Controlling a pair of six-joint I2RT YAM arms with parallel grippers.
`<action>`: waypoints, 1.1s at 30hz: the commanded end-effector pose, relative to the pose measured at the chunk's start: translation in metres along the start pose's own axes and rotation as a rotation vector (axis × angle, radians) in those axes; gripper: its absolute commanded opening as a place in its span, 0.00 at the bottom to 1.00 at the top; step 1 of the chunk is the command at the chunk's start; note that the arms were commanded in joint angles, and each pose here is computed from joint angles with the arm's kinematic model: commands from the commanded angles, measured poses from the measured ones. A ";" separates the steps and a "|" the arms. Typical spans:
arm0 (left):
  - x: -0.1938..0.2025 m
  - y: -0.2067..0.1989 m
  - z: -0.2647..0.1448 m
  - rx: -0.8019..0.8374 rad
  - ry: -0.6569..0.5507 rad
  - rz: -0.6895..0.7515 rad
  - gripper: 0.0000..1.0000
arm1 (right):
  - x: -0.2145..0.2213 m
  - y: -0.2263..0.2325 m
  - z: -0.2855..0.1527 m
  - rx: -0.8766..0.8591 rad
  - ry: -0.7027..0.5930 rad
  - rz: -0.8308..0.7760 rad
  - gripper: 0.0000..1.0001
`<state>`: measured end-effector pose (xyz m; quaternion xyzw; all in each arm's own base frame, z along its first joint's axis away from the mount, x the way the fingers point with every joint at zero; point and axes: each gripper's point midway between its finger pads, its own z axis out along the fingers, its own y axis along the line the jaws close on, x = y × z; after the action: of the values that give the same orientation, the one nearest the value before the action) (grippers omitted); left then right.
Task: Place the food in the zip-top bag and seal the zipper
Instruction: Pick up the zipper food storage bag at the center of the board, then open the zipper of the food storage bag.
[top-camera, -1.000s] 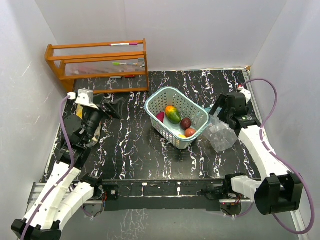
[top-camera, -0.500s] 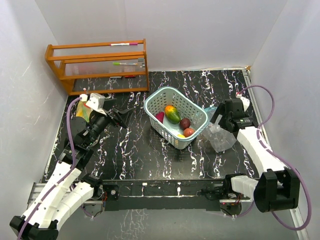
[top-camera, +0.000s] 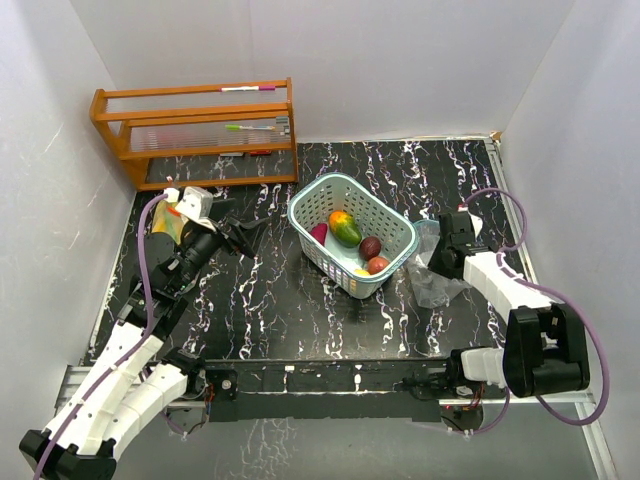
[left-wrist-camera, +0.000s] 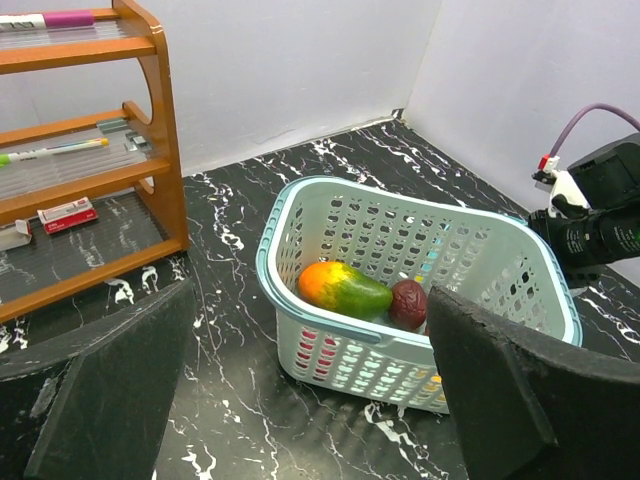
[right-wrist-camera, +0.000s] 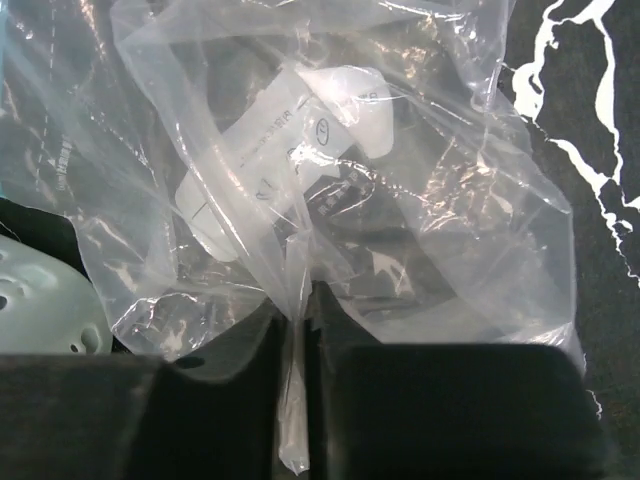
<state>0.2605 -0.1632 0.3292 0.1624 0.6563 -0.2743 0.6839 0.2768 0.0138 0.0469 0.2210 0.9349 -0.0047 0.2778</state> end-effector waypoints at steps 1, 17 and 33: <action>-0.012 -0.005 0.000 0.019 -0.024 0.017 0.97 | -0.035 0.004 -0.014 -0.006 -0.135 0.029 0.08; -0.040 -0.024 0.011 0.102 -0.023 -0.066 0.97 | -0.152 0.076 -0.244 -0.543 -0.790 -0.337 0.08; -0.133 -0.125 -0.027 0.651 -0.184 -0.471 0.90 | -0.049 0.148 -0.340 -1.387 -0.770 -0.848 0.08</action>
<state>0.2103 -0.2029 0.4591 0.1640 0.5559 -0.4840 0.6557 0.2324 0.1565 0.3514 -0.3108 0.6512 0.3426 0.6016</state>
